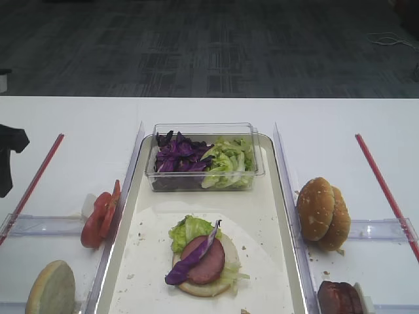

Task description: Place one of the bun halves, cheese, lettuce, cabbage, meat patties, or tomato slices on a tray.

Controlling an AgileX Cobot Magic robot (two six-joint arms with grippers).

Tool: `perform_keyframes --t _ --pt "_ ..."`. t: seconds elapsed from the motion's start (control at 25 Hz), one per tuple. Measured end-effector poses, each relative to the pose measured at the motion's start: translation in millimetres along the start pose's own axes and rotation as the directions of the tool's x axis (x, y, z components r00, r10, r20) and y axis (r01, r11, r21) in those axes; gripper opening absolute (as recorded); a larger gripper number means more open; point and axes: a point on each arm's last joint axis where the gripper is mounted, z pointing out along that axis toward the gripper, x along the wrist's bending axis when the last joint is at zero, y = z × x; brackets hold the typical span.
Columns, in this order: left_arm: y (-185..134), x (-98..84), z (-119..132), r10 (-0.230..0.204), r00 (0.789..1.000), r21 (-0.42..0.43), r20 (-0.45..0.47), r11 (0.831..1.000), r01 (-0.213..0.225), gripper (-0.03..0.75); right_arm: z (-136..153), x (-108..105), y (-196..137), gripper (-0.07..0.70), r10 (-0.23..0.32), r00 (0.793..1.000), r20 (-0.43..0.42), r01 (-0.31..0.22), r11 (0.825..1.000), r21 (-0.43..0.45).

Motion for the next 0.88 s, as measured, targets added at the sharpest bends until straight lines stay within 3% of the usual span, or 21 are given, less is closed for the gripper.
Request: perform_keyframes --t 0.32,0.88 --pt "-46 -2.0 11 -0.001 1.0 0.012 0.0 1.0 0.001 0.398 0 0 0 0.432 0.0 1.0 0.0 0.0 1.0 0.0" --pt "-110 -5.8 7 0.001 1.0 -0.107 -0.006 0.994 -0.001 0.398 0 0 0 0.432 0.0 1.0 0.0 0.0 1.0 0.0"
